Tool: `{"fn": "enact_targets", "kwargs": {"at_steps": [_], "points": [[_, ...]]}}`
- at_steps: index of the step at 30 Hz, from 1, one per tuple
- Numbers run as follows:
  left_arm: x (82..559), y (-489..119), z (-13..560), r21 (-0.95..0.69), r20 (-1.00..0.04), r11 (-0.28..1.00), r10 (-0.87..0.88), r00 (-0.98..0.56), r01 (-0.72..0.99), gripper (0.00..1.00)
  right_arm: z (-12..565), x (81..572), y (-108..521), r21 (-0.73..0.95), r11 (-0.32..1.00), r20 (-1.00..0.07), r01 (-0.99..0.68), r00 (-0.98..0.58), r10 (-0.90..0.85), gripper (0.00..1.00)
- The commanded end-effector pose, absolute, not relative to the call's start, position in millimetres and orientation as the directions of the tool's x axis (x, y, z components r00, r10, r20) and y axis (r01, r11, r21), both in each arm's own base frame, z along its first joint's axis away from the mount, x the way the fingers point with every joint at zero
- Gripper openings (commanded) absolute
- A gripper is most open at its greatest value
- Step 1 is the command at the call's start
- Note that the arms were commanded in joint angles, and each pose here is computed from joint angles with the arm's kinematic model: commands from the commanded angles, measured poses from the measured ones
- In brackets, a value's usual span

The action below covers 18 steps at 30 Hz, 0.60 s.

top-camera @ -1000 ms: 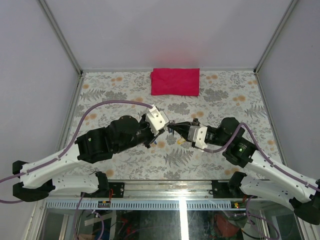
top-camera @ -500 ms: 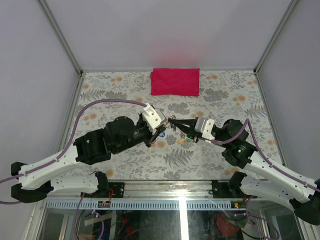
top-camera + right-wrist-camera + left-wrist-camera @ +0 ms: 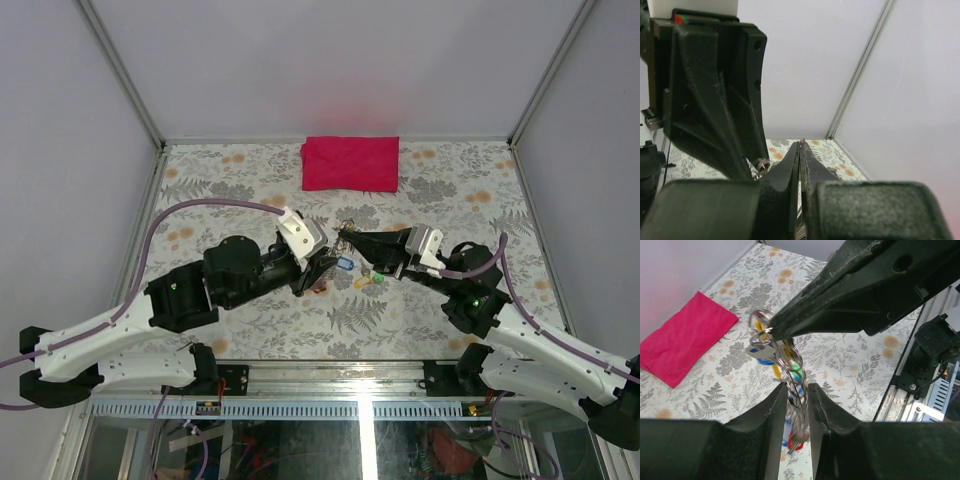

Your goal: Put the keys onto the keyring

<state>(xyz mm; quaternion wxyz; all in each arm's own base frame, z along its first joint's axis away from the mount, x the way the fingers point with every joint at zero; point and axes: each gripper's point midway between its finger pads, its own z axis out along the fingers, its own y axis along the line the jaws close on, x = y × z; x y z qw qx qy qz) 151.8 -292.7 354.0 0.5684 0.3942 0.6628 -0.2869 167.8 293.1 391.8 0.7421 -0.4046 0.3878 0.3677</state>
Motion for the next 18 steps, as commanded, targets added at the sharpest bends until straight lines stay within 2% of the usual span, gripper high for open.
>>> {"fn": "enact_targets", "kwargs": {"at_steps": [1,6,11,14,18], "points": [[145.4,-298.9,374.0,0.036,-0.995,0.498,0.102,-0.017,0.866,0.27,434.4,163.9,277.9,-0.288,0.470,-0.804,-0.834,0.477,0.354,0.00],[142.5,-295.4,379.7,0.025,-0.997,0.493,0.071,-0.011,0.870,0.37,436.4,162.4,274.5,-0.276,0.476,-0.798,-0.835,0.475,0.370,0.00],[136.9,-284.2,397.1,0.017,-1.000,0.489,0.001,0.020,0.872,0.41,437.7,156.9,268.9,-0.270,0.474,-0.788,-0.838,0.475,0.392,0.00],[127.7,-276.1,410.6,0.032,-0.996,0.458,-0.063,0.069,0.888,0.49,438.6,146.7,267.1,-0.261,0.440,-0.778,-0.859,0.457,0.431,0.00],[119.4,-263.6,427.6,0.037,-0.979,0.444,-0.162,0.121,0.896,0.51,444.5,128.0,265.7,-0.256,0.365,-0.761,-0.895,0.419,0.496,0.00]]}}
